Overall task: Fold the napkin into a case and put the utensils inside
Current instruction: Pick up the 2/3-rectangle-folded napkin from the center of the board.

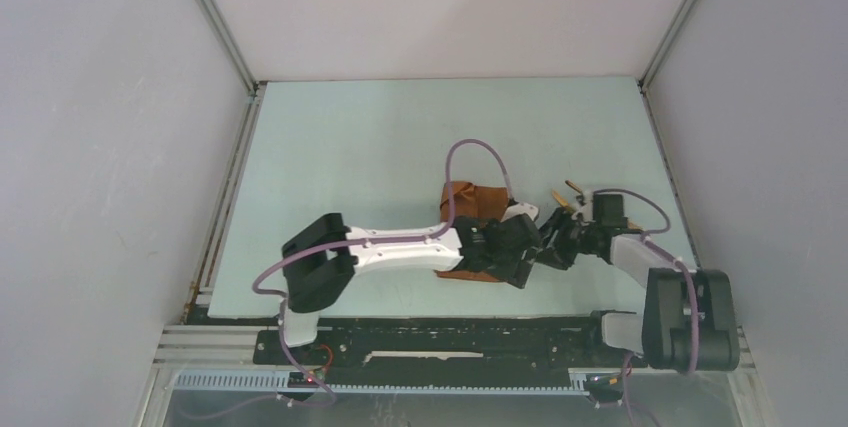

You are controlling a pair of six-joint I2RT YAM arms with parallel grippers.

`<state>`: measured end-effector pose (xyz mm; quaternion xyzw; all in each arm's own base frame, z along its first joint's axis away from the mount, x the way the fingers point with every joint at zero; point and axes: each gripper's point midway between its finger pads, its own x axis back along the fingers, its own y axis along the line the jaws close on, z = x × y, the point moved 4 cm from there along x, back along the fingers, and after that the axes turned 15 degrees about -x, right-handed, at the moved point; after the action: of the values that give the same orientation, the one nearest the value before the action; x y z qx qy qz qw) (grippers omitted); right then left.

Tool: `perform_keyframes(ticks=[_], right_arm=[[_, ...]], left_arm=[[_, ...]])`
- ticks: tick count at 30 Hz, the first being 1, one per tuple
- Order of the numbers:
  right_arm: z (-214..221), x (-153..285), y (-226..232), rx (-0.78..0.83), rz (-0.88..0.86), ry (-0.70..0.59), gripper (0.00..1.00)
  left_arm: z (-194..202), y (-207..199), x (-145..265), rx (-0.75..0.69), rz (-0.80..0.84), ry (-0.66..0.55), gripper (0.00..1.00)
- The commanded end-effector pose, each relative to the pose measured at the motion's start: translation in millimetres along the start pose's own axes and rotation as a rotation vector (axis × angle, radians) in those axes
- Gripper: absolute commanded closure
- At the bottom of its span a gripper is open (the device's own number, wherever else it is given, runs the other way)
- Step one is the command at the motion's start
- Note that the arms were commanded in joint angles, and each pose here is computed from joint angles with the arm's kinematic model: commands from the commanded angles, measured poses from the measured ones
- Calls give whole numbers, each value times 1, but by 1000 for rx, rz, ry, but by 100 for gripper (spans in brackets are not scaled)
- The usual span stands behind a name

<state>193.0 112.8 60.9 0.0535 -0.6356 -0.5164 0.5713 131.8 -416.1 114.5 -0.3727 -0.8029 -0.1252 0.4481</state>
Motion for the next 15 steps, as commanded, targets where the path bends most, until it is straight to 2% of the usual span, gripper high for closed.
perform_keyframes(ticks=[1,4,7,15], right_arm=[[-30,31,-12,-74,3,-172,36],[-36,41,-1,-50,-43,-216,35],[-40,47,4,-22,-50,-248,35],[-41,46,2,-15,-54,-216,35]], left_arm=[[1,5,-14,-80,-134,63,29],[5,5,-27,-89,-177,116,36],[9,7,-36,-101,-230,153,39],[19,9,-53,-114,-295,219,51]])
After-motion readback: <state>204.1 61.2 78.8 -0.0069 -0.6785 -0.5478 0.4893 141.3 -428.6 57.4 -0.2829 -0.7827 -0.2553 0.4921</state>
